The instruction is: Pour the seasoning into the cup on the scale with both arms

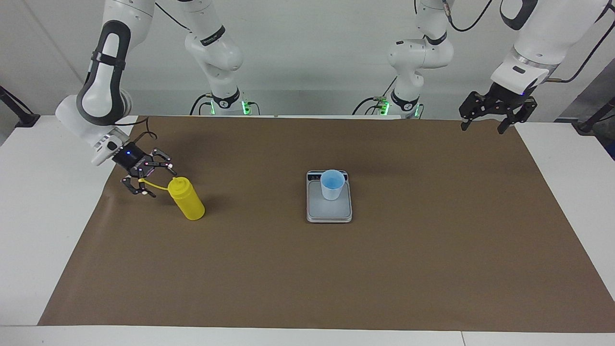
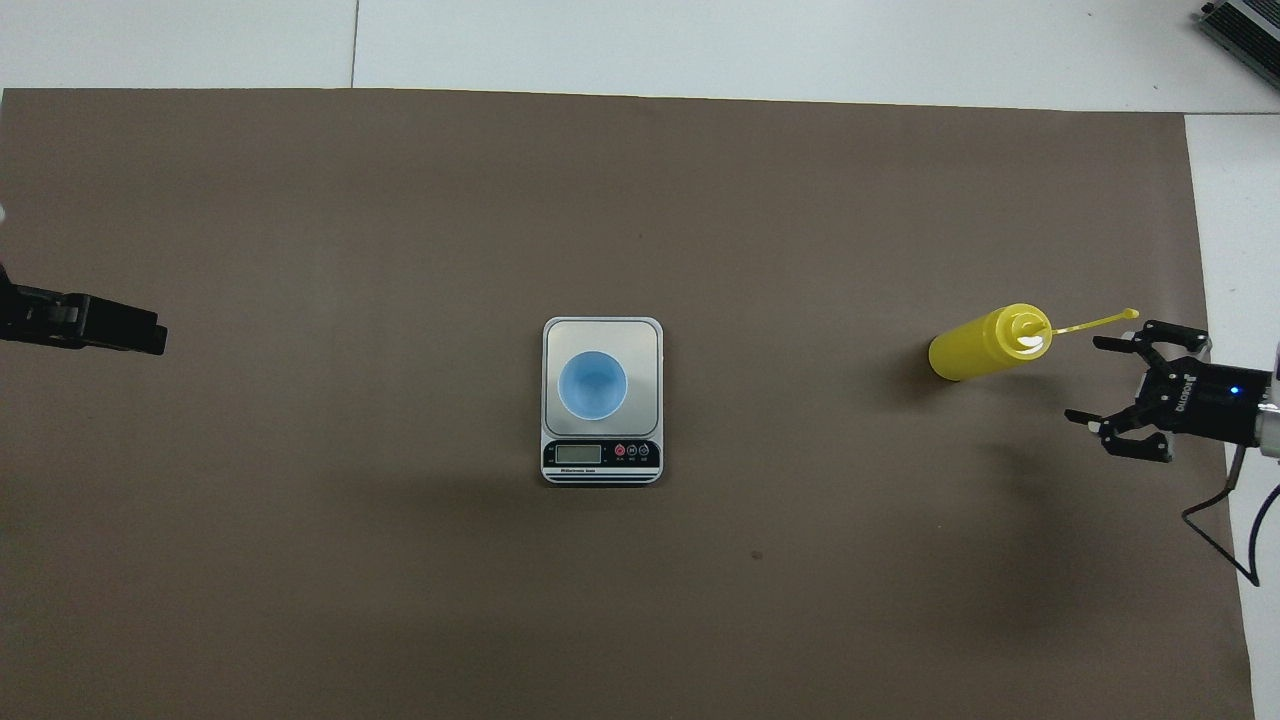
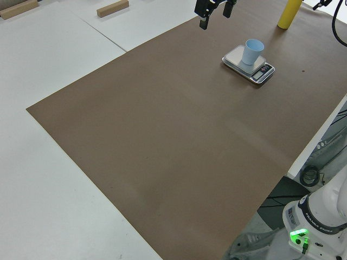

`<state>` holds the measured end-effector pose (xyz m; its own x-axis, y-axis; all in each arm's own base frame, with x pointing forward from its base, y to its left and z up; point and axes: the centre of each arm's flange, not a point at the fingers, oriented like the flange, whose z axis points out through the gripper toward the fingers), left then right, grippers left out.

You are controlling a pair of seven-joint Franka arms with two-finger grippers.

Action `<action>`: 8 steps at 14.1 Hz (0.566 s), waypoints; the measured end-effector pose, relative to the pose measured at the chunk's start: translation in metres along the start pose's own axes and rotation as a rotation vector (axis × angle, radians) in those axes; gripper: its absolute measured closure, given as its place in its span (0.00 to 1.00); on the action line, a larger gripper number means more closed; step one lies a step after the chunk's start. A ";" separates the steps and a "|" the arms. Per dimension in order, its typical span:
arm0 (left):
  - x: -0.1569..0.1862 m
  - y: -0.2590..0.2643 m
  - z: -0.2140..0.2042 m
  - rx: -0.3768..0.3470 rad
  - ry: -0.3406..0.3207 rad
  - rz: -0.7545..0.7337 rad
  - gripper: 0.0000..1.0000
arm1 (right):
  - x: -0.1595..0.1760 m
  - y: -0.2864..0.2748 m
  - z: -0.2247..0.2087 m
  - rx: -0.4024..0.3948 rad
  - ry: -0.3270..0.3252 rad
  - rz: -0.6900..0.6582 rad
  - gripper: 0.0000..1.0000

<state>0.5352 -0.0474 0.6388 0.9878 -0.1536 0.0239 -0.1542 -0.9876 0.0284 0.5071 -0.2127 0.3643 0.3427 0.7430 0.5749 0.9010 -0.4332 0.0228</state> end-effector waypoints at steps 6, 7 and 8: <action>0.000 0.000 0.000 0.000 0.000 0.000 0.00 | 0.049 0.007 -0.057 -0.071 -0.228 0.170 0.00; 0.000 0.000 0.000 0.000 0.000 0.000 0.00 | 0.061 0.004 -0.060 -0.084 -0.252 0.203 0.00; 0.000 0.000 0.000 0.000 0.000 0.000 0.00 | 0.076 0.000 -0.062 -0.097 -0.281 0.237 0.00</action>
<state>0.5352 -0.0474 0.6388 0.9878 -0.1536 0.0239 -0.1542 -0.9876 0.0284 0.5171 -0.1877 0.4590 0.6104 0.7214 0.3272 0.7631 -0.6463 0.0013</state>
